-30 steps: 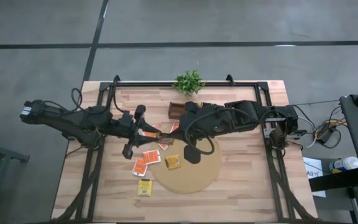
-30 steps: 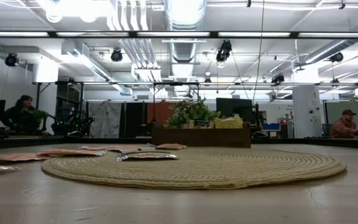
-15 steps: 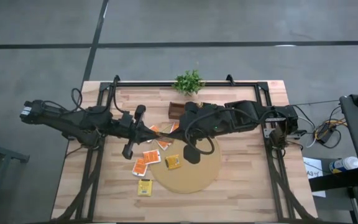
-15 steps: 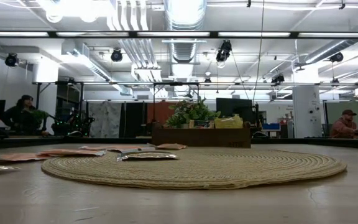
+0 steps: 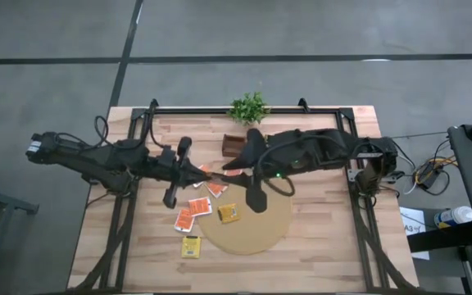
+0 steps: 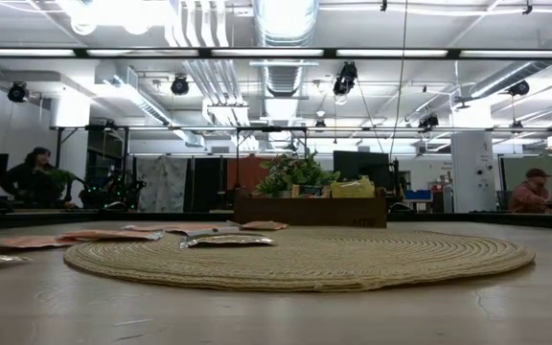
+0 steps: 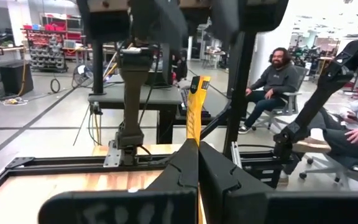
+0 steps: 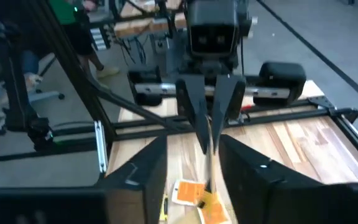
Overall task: Pick & Place Tea
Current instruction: Put the orange tea bag into the middle section of the wooden organizer
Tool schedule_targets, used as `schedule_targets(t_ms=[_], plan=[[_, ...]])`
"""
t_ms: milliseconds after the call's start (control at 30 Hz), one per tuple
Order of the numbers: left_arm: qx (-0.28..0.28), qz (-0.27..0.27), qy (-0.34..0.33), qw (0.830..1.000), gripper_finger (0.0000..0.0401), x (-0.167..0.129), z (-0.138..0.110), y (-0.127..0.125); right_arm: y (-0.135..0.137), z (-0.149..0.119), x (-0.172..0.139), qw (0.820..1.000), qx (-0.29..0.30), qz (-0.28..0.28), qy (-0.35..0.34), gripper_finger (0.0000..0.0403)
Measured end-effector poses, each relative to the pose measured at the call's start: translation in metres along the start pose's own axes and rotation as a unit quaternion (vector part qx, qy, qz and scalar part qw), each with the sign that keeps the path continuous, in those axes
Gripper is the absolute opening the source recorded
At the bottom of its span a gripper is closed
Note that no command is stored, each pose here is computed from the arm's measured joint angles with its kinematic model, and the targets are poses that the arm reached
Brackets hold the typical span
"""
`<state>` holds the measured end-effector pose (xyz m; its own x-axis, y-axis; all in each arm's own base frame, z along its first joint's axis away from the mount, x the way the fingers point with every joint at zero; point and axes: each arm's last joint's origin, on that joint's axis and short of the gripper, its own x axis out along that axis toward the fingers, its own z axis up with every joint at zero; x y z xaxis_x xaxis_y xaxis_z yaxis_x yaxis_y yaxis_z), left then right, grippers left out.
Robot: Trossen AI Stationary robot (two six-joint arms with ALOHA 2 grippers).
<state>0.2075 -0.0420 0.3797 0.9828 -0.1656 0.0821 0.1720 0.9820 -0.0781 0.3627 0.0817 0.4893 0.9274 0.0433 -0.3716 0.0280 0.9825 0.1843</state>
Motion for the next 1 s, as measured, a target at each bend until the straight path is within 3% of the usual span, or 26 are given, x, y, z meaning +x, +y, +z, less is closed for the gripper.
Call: schedule_targets(t_ms=[300,600,800,1000], plan=[[-0.006,0.028,0.006,1.000,0.0000,0.004,-0.002,0.027,-0.003,0.015,-0.041,0.999,0.013,0.010,-0.041,0.0181],[-0.016,0.027,0.043,0.999,0.0000,0.017,-0.016,0.075,-0.006,0.023,-0.074,0.997,0.016,0.014,-0.070,0.0172],[-0.035,0.029,0.034,0.998,0.0000,0.028,-0.026,0.112,-0.010,0.022,-0.080,0.997,0.014,-0.024,-0.066,0.0167],[-0.022,0.032,0.008,0.999,0.0000,0.044,-0.038,0.134,-0.013,0.015,-0.081,0.998,-0.033,-0.051,-0.034,0.0166]])
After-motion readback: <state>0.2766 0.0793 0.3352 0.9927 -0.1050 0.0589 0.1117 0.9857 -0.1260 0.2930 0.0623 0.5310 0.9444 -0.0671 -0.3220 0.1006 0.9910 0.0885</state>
